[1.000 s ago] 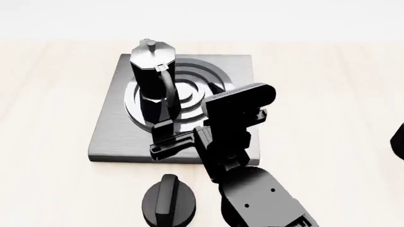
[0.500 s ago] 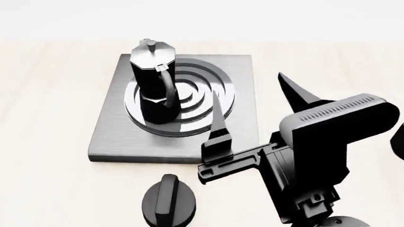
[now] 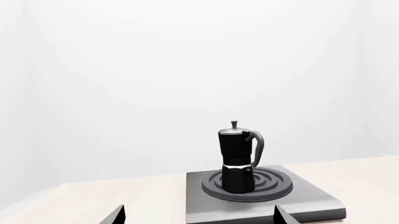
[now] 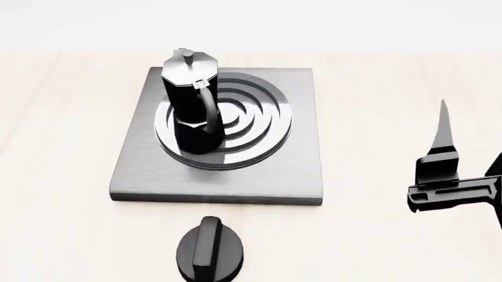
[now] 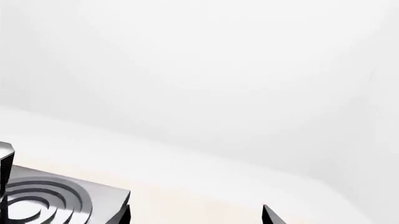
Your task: Put both moka pots on the stove.
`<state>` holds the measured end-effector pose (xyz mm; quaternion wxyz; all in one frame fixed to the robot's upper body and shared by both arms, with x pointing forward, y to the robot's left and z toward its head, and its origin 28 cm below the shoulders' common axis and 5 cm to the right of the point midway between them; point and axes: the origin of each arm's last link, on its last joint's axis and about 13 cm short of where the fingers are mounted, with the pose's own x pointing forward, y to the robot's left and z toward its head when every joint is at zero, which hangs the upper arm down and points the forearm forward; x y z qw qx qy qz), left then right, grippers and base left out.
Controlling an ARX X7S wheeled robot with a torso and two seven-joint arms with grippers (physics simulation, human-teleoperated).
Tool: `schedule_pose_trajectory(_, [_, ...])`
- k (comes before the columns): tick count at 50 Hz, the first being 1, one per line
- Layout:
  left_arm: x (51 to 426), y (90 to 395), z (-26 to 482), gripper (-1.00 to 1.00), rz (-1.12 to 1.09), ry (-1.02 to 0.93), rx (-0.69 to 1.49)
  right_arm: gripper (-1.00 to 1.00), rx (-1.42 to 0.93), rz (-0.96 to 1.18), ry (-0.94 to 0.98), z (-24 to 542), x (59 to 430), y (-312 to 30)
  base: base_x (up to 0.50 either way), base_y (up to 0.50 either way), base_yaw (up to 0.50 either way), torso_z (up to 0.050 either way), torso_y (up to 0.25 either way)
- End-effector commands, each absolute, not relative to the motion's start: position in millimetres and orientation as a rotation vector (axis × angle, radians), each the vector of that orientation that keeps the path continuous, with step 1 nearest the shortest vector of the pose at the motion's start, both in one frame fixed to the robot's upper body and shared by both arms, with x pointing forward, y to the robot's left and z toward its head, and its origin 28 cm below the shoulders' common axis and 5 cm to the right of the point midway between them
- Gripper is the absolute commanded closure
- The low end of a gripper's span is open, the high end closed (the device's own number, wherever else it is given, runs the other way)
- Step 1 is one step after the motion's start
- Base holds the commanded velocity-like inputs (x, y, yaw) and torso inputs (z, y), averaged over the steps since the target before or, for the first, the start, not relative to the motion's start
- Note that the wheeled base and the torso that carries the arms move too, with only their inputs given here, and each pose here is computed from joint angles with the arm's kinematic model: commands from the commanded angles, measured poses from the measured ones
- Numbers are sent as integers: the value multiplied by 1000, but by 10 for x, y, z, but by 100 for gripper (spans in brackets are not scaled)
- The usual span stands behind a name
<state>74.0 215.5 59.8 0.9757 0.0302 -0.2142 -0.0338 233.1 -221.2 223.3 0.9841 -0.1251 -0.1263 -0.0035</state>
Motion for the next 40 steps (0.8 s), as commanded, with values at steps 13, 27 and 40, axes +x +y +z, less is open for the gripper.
schedule_pose_trajectory(13, [759,2139,597,-100,-69,-434,60,-100,-349,-180,-103,2329,2249,-2815,0,0,0,0,0])
schedule_pose_trajectory(27, [770,2142,600,-100,-69,-434,60,-100,-361,-220,-5,2335,2386,-2970,0,0,0,0,0])
schedule_pose_trajectory(40, [793,2149,606,-100,-70,-433,59,-100,-335,-200,172,2201,2687,-3148,0,0,0,0,0])
